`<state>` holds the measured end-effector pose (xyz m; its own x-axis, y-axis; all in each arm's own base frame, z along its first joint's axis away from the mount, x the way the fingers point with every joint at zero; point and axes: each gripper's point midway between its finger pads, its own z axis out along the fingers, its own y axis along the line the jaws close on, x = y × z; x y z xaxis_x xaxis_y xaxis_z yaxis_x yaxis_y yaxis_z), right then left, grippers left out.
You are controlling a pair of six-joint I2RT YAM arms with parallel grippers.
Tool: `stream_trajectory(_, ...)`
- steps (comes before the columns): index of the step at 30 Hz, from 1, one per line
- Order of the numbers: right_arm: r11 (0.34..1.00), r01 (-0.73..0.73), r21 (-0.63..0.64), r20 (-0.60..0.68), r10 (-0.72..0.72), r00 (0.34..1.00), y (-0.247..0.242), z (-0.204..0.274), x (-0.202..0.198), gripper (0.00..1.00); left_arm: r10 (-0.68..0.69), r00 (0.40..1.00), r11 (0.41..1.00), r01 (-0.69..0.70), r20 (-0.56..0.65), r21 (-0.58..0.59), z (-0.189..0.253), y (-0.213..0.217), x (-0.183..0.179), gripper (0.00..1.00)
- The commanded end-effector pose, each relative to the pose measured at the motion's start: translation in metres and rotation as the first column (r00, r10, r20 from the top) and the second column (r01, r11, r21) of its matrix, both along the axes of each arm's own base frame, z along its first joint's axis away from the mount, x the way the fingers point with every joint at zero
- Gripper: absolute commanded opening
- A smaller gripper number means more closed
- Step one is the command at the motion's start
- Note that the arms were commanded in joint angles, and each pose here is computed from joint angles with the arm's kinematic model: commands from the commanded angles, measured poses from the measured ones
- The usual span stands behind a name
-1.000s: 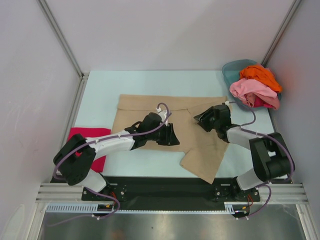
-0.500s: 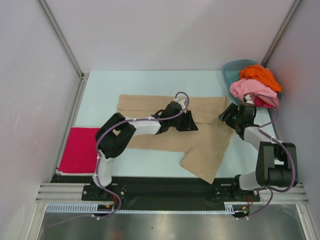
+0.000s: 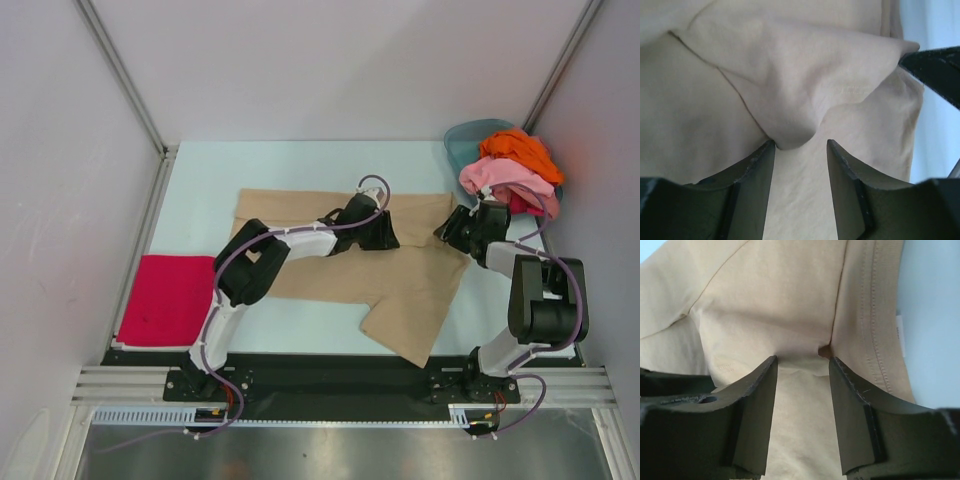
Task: Fold and stack the t-shirts
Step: Fold the tshirt
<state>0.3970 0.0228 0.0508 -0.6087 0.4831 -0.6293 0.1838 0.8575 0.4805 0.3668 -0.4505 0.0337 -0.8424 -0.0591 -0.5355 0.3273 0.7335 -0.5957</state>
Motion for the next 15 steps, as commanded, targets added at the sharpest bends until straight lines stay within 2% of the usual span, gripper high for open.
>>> stream_trajectory(1, 0.999, -0.047, -0.003, 0.074, 0.047, 0.996, 0.003, 0.019, 0.016, 0.52, 0.012, 1.000, 0.999, -0.013, 0.023, 0.037, -0.004, 0.002, 0.015, 0.52)
stream_trajectory(8, 0.997, -0.072, -0.003, 0.076, 0.072, 0.995, 0.004, 0.021, 0.018, 0.55, 0.015, 0.999, 1.000, -0.016, 0.028, 0.028, -0.001, -0.003, 0.025, 0.52)
stream_trajectory(11, 0.997, -0.082, 0.008, 0.056, 0.082, 0.995, 0.006, 0.017, 0.019, 0.55, 0.008, 1.000, 0.999, -0.008, 0.007, 0.044, -0.006, -0.003, 0.022, 0.44)
stream_trajectory(15, 0.996, -0.093, -0.003, 0.032, 0.093, 0.995, 0.005, 0.011, 0.017, 0.56, 0.006, 1.000, 0.999, -0.006, 0.002, 0.048, -0.005, -0.002, 0.021, 0.40)
